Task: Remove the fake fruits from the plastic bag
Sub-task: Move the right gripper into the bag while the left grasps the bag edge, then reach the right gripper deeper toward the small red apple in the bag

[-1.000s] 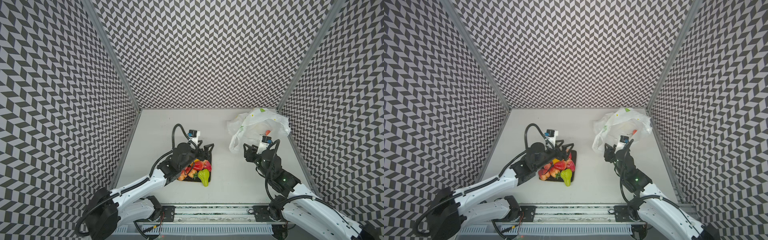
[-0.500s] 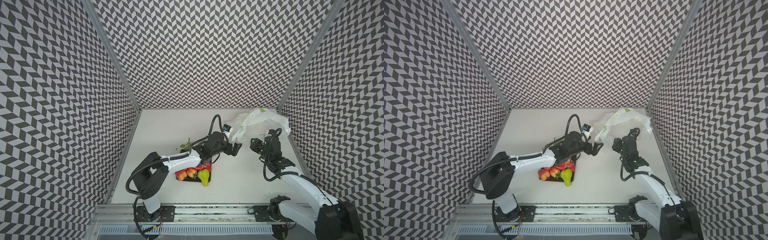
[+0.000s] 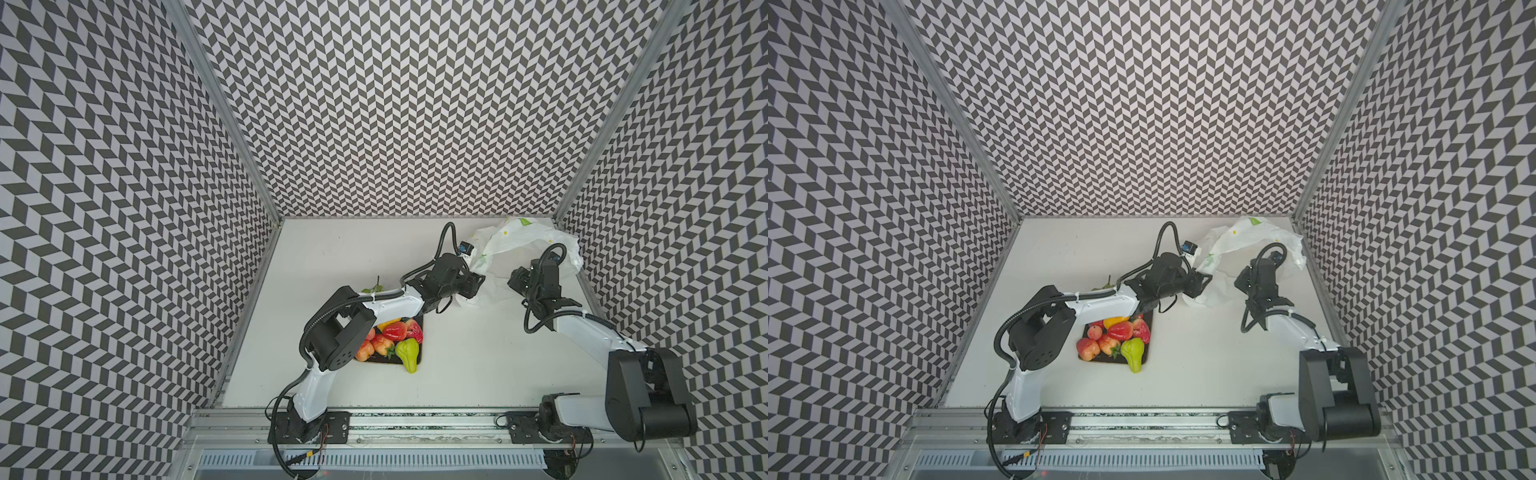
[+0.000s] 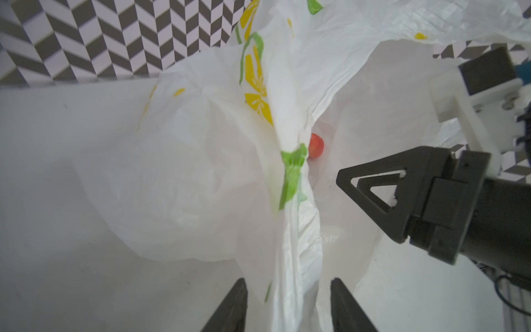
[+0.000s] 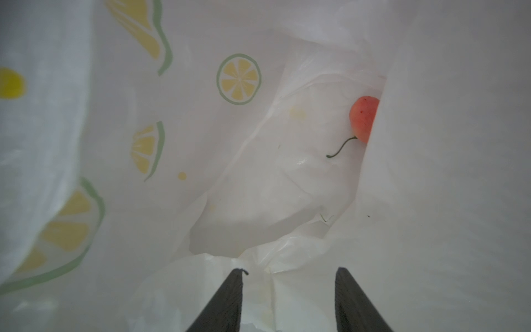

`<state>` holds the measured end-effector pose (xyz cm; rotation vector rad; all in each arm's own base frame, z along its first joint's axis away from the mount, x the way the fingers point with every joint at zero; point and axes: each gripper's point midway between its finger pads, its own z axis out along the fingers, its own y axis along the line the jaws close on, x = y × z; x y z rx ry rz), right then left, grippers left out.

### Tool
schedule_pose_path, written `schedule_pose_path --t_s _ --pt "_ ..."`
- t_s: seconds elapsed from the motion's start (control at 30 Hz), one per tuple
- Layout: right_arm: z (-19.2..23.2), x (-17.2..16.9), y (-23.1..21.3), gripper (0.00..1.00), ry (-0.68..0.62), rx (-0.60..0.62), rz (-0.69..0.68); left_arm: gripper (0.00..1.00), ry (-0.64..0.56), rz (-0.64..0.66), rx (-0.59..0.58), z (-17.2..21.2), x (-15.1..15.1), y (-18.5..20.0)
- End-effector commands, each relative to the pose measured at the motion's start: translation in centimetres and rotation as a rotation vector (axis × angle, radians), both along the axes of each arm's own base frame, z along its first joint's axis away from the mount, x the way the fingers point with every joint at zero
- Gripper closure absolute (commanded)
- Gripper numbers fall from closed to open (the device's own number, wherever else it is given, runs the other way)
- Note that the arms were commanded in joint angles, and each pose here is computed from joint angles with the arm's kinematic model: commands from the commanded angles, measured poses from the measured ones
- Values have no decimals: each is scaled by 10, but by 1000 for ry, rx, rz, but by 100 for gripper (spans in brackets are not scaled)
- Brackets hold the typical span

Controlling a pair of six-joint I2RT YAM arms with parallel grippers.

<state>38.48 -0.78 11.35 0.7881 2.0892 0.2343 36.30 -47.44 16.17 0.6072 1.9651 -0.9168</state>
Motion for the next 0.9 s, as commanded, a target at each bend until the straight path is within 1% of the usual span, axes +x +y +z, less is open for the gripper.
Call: schedule_pose_path --t_s 0.0,0.03,0.13,0.23,0.3,0.43,0.53,0.73,0.87 --pt "-10 -7 -18 49 28 33 -101 69 -38 -46 -73 18 -10 -3" --pt "-16 -11 -22 49 41 48 -118 74 -32 -60 -83 17 -15 -3" --pt "-34 -24 -29 50 79 86 -148 86 -26 -95 -91 15 -28 -6" --pt "-48 -38 -39 50 111 125 -181 96 -32 -123 -98 17 -45 -7" --pt "-54 -47 -45 50 123 152 -200 100 -39 -139 -101 18 -57 -8" --pt "-61 -58 -51 51 134 210 -203 100 -57 -175 -90 19 -84 -10" --pt "-51 -60 -54 51 102 232 -196 100 -72 -186 -79 20 -98 -9" --pt "-11 -56 -64 51 -5 185 -206 100 -76 -182 -102 32 -111 -12" --pt "-1 -50 -66 51 -33 175 -204 100 -74 -197 -119 38 -123 -17"
